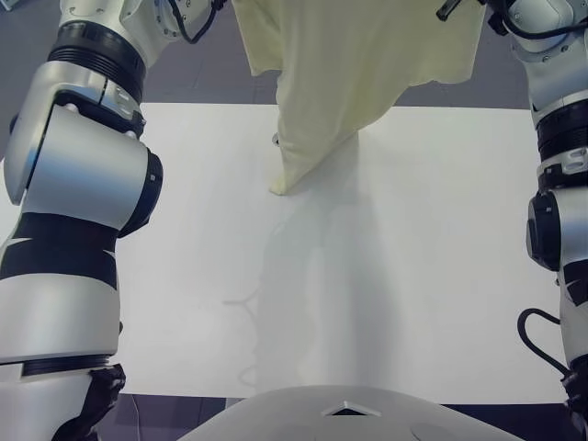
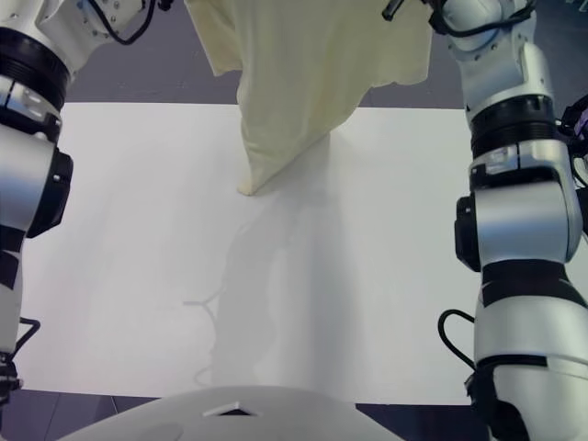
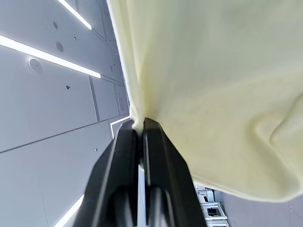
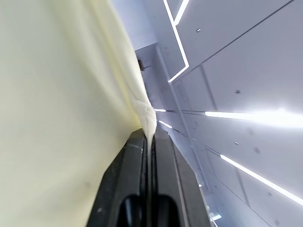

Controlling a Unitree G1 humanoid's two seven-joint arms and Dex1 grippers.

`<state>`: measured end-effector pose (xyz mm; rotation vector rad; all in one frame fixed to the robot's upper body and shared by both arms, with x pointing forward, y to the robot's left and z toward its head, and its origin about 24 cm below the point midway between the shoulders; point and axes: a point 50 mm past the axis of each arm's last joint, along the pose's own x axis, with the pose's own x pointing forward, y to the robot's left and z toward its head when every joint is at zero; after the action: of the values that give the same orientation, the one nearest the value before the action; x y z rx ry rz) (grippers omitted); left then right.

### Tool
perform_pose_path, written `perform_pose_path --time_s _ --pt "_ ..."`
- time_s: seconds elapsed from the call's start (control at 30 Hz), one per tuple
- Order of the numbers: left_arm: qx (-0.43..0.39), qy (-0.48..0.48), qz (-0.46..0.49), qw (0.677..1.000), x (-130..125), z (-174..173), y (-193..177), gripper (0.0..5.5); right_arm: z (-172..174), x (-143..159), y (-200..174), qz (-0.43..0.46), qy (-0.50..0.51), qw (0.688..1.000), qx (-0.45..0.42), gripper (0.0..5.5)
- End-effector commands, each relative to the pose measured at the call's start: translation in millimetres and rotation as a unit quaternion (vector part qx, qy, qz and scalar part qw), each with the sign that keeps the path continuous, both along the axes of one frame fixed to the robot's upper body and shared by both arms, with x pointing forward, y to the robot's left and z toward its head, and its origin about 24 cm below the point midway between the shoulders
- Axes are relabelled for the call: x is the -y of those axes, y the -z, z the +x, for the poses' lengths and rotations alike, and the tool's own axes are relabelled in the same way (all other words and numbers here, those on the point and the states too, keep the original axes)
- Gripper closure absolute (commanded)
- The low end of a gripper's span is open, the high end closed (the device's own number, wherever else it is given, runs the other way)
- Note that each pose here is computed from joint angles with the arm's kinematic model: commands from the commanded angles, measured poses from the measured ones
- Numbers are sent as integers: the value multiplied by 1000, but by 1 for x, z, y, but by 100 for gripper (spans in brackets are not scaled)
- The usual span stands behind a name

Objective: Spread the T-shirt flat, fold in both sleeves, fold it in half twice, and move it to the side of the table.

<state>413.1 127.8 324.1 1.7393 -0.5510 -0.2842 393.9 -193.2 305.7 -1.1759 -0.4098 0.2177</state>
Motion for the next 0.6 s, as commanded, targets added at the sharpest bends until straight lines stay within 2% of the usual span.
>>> perform_pose_path --time_s 0.03,0.13,0.27,0.37,0.47,0.53,0.6 --pt "-23 45 28 998 -22 -8 17 549 -48 -2 34 23 -96 977 -189 550" --pt "-77 161 28 984 -14 -24 43 549 -86 1 45 -11 -158 935 -319 550" --pt "-171 321 -2 931 -2 -66 103 549 -121 6 59 -52 -223 867 -443 550" --pt "-270 333 -25 903 -8 -107 136 549 -145 5 80 -60 -263 812 -518 550" --pt "-362 312 -21 878 -17 -145 158 549 -166 1 122 -57 -277 750 -597 550" --pt "-418 303 -31 856 -17 -166 171 549 -179 1 148 -55 -269 726 -631 550" --pt "-465 288 -31 837 -20 -184 186 549 -188 4 169 -62 -250 714 -651 550"
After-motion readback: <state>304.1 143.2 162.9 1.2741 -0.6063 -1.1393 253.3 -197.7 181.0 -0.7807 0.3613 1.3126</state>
